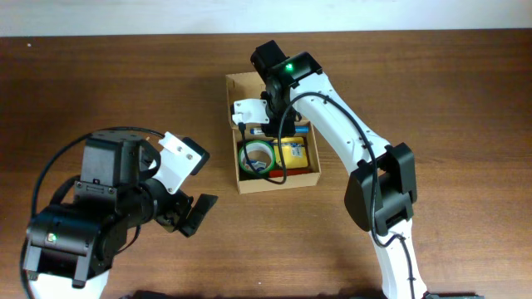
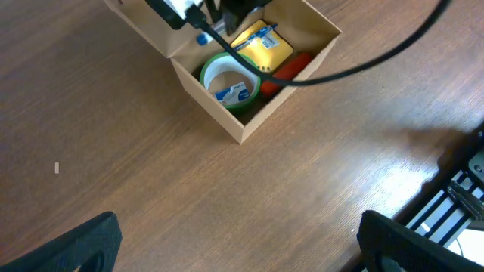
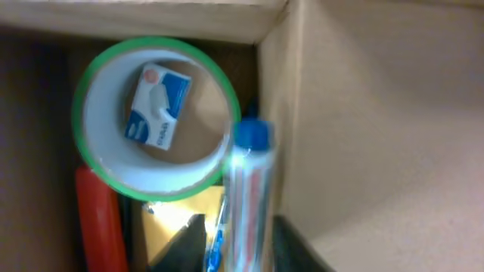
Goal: Pack container
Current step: 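Carry the whiteboard marker over the box and lower it inside, release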
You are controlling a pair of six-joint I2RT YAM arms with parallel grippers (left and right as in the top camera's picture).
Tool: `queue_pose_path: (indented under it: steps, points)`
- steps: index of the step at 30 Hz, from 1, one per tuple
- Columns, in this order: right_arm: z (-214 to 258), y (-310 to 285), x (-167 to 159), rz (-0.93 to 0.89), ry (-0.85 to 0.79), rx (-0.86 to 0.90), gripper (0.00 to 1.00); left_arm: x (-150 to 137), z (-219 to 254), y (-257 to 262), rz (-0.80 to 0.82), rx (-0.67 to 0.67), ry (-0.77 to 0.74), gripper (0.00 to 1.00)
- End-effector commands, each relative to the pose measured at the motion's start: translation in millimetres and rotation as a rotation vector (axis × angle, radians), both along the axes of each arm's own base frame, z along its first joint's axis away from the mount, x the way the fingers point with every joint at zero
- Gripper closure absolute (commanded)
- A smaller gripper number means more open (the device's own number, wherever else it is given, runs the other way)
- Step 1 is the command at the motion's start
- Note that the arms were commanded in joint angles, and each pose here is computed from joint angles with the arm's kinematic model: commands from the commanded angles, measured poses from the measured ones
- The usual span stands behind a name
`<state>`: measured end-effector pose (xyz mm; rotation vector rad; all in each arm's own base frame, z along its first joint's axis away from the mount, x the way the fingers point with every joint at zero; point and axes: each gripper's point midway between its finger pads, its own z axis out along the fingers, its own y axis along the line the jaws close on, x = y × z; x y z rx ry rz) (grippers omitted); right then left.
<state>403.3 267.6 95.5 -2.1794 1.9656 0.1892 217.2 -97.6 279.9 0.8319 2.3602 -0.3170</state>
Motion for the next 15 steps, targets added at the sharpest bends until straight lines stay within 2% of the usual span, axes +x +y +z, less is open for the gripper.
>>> queue_pose_path:
  steps: [1,9,12,15]
  points:
    - [-0.7,5.9,-5.1,0.015,0.018,0.023,0.64,1.3,5.0,0.3,-0.012,0.003,-0.021,0.0]
    - [-1.0,4.7,-7.1,0.012,0.027,0.018,0.63,1.3,5.0,0.3,-0.012,0.003,-0.021,0.0]
    - [0.2,4.7,-7.0,-0.05,0.041,0.021,0.63,1.3,5.0,0.3,-0.012,0.003,-0.021,0.0]
    - [8.1,4.9,-6.6,-0.096,0.038,0.031,0.7,1.3,5.0,0.3,-0.012,0.003,-0.021,0.01]
